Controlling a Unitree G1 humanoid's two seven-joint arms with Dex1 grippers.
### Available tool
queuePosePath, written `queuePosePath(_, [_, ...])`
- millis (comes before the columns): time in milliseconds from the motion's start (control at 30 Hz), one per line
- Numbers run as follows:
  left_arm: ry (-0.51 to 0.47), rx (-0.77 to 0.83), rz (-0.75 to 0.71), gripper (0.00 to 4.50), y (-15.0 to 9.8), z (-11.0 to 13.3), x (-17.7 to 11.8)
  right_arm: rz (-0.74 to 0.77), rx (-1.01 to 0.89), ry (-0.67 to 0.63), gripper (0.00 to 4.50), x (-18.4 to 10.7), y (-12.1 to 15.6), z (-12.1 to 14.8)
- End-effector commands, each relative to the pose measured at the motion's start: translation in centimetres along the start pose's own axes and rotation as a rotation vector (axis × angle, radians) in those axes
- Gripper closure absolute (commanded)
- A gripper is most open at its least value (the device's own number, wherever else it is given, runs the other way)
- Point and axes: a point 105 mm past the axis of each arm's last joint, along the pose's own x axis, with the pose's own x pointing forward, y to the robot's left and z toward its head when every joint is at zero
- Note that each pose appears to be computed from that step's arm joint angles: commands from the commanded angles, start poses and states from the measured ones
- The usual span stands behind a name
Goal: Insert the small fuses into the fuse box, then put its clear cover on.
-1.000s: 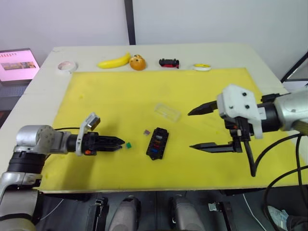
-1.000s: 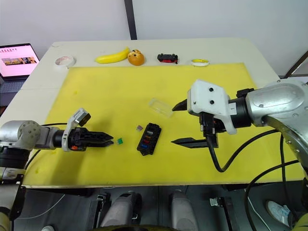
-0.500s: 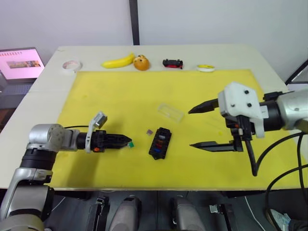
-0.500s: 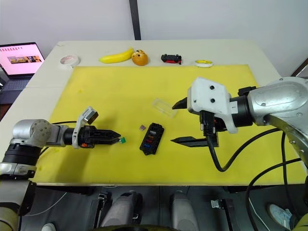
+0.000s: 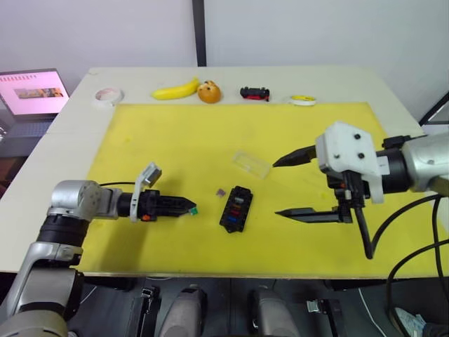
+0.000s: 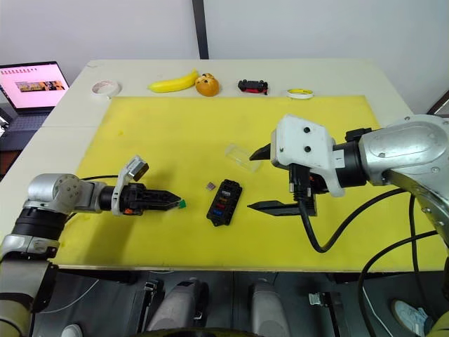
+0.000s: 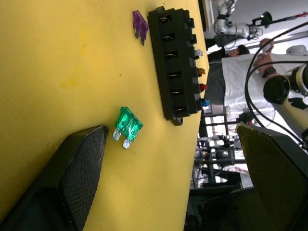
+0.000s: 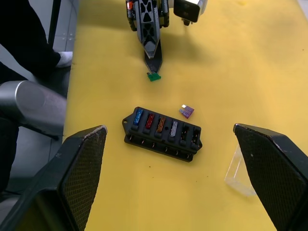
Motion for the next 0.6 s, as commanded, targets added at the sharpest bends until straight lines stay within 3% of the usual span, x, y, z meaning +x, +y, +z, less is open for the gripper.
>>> queuePosePath(33, [0.016,-0.014,0.027,0.91,1.2,-0.8,0.9,-0.016,-0.033,0.006,0.0,-0.3,0.1,0.5])
queuePosePath(200, [0.015,-0.009,0.046,3.58,1.7,-1.1,0.9,-0.011,-0.034,0.006,0.0,-0.2,0.2,0.5])
queuePosePath(267, [0.009,-0.01,0.059,4.4,2.1,-1.2,0.7,-0.008,-0.033,0.004,0.0,-0.1,0.3,0.5])
queuePosePath(467, [-0.026,0.0,0.062,4.4,1.9,-1.0,-0.3,-0.001,-0.021,-0.004,0.0,0.1,0.5,0.4])
queuePosePath(600, [-0.102,0.11,-0.003,4.4,-0.7,0.9,-1.1,-0.014,0.072,-0.066,0.0,0.7,0.4,0.1])
